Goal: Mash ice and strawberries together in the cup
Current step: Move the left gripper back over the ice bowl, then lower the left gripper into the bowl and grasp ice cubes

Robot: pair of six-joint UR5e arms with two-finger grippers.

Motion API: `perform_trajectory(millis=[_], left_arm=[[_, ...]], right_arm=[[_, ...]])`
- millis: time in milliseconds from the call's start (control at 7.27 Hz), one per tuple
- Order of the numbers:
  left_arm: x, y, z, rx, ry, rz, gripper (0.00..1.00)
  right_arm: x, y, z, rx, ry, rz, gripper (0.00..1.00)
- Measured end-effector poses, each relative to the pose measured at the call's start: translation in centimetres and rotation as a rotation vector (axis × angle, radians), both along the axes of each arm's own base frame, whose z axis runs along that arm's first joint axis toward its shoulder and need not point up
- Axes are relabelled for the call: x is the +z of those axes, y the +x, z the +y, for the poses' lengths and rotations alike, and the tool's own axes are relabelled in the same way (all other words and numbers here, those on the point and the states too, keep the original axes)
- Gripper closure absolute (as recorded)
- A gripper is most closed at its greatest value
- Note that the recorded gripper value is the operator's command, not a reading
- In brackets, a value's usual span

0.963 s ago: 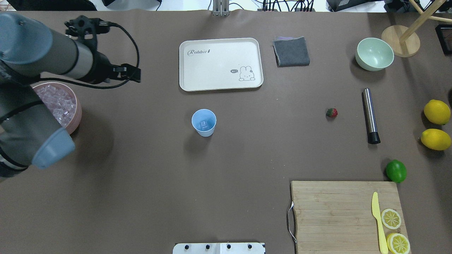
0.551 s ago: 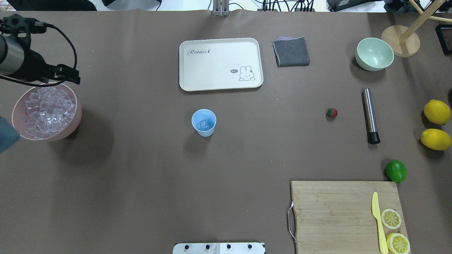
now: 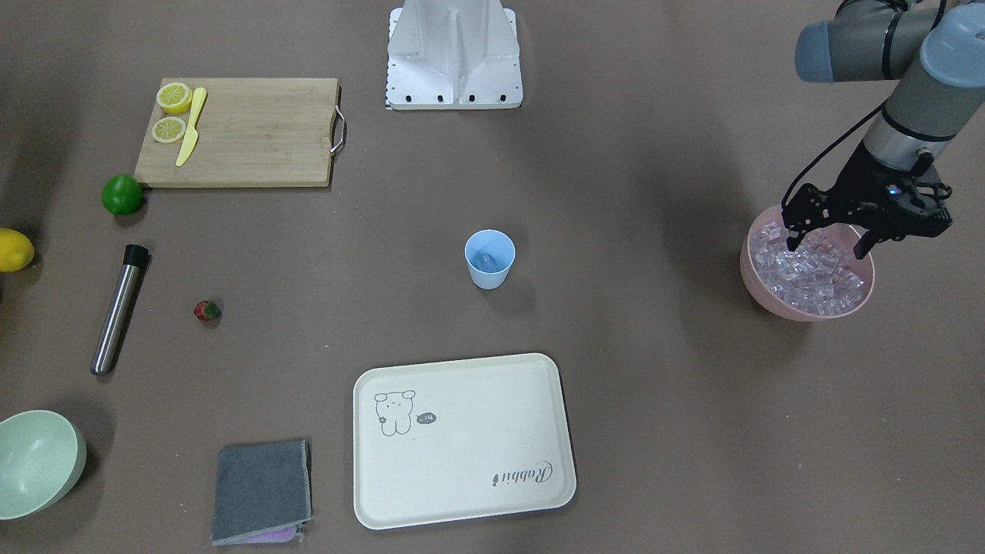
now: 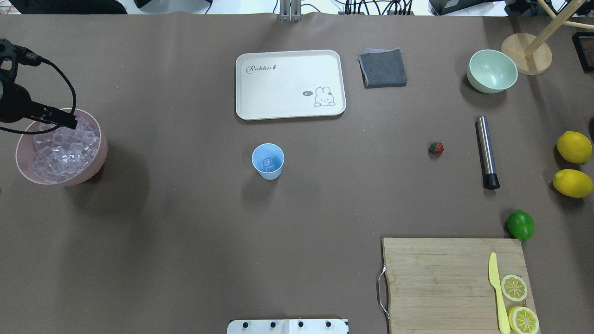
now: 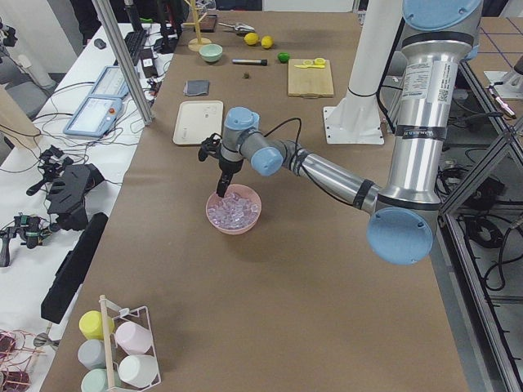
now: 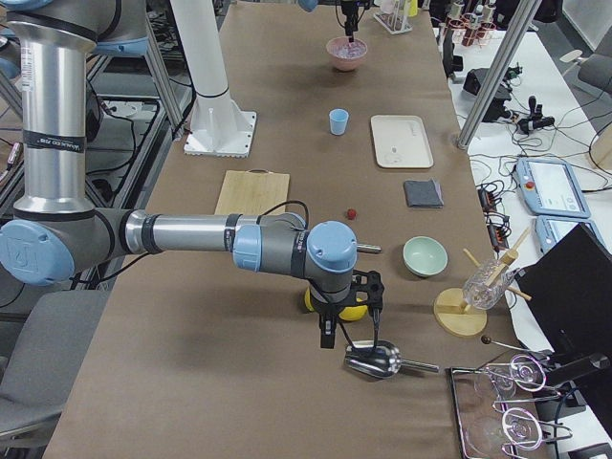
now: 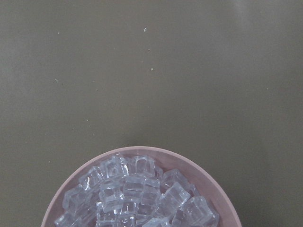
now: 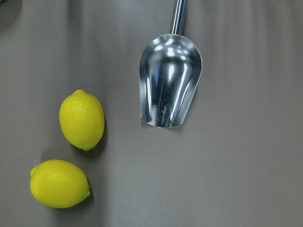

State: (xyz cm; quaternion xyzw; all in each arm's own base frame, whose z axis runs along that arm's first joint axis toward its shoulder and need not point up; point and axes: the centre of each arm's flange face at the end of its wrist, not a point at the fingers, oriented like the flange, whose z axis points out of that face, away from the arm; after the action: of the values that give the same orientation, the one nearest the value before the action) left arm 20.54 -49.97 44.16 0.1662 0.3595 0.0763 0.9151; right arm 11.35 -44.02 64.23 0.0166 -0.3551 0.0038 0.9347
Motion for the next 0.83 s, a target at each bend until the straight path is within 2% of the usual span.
perform_trajectory(millis=[413, 826], left_arm=[[1.4, 0.7, 0.1, 0.202, 0.189, -0.058, 0.03], [2.4, 1.3, 0.5, 0.342, 0.25, -0.039, 0.03]], right_arm=[[0.5, 0.0, 0.4, -0.001, -0.011, -0.001, 0.0], [0.8, 0.0, 0.4, 0.0, -0.018, -0.002, 0.0]])
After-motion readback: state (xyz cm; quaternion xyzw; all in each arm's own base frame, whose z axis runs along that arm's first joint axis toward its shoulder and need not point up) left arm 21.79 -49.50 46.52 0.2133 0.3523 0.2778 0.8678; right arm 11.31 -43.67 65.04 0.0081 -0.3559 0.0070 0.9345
